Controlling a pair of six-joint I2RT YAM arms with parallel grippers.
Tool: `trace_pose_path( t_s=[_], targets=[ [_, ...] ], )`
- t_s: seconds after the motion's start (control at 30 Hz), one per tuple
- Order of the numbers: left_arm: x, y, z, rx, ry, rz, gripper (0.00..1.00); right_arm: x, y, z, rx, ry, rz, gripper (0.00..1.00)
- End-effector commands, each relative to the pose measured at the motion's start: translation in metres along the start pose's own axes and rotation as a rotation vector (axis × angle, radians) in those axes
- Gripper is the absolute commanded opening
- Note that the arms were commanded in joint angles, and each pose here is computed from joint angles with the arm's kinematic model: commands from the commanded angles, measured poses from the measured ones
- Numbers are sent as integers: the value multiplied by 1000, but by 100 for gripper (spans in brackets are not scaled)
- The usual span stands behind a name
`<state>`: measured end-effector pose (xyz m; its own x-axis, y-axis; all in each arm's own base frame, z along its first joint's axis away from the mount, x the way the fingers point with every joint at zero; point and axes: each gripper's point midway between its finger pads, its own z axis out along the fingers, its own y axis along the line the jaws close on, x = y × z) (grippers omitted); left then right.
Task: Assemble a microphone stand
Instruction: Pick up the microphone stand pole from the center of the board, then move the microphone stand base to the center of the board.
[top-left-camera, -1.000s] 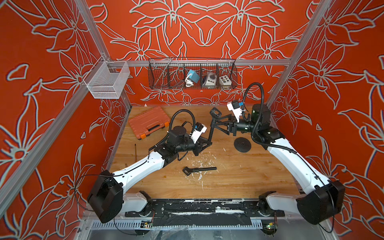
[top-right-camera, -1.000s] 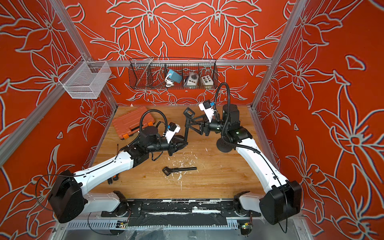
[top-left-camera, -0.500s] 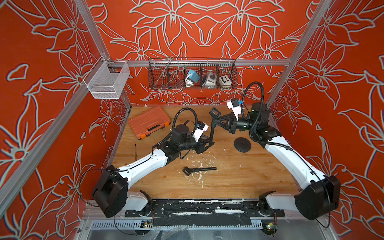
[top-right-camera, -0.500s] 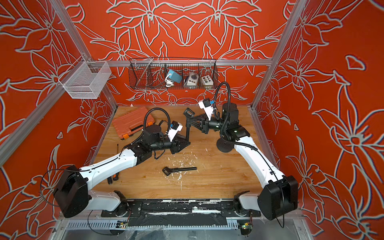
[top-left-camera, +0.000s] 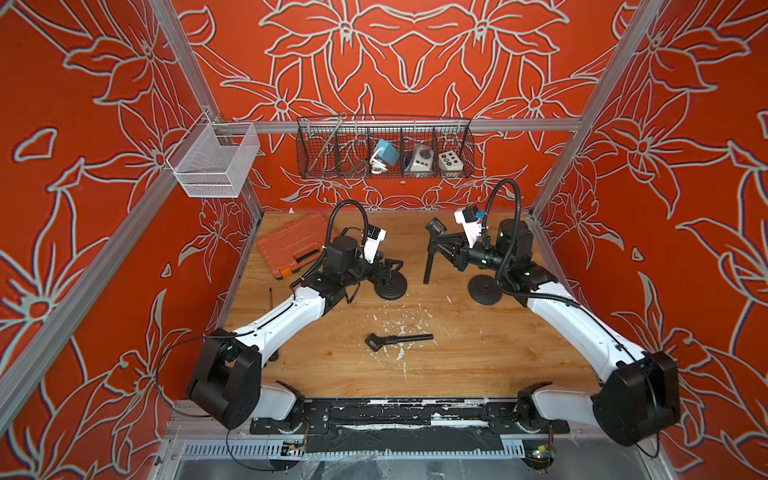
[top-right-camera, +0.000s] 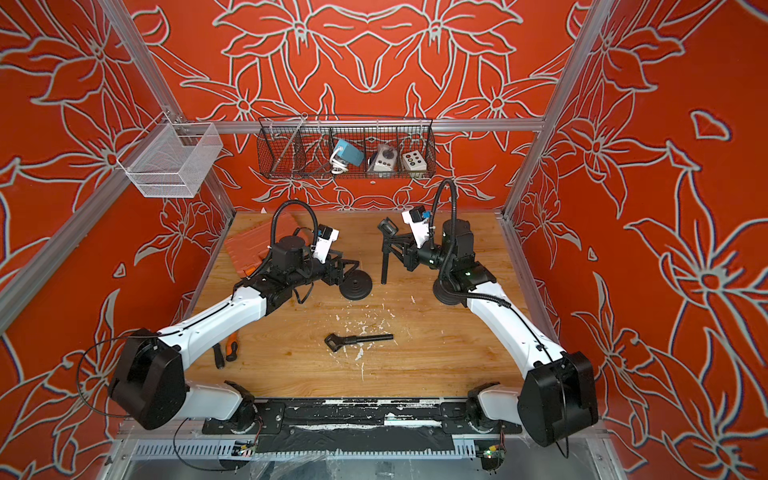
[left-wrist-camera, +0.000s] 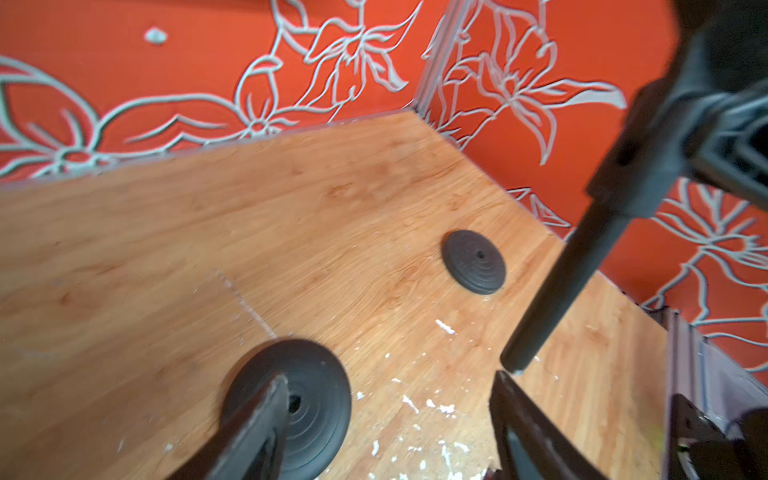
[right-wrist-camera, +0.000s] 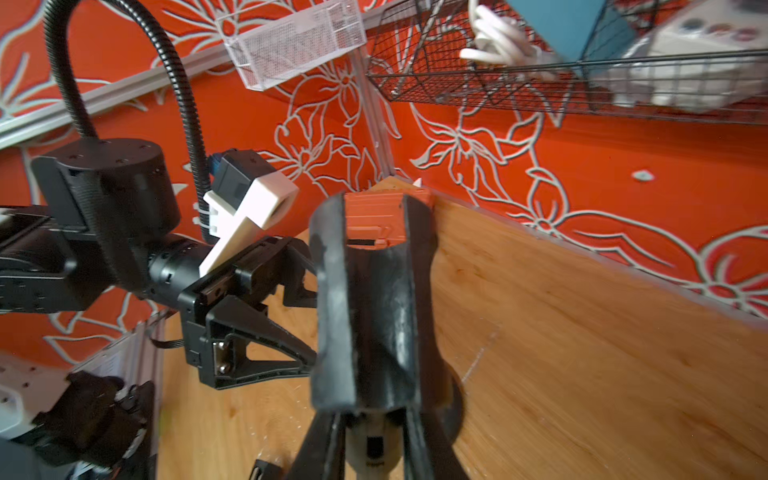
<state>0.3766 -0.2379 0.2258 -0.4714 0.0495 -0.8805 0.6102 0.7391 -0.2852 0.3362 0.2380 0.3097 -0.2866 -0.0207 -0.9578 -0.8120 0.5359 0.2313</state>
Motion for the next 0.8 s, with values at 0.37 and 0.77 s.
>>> trace_pose_path(
  t_s=[0.37, 0.77],
  targets=[
    [50, 85, 55, -160, 327, -209, 88, 17, -14, -8, 91, -31, -53, 0],
    [78, 109, 70, -66, 443, -398, 84, 35, -13, 1, 43, -12, -61, 0]
  ],
)
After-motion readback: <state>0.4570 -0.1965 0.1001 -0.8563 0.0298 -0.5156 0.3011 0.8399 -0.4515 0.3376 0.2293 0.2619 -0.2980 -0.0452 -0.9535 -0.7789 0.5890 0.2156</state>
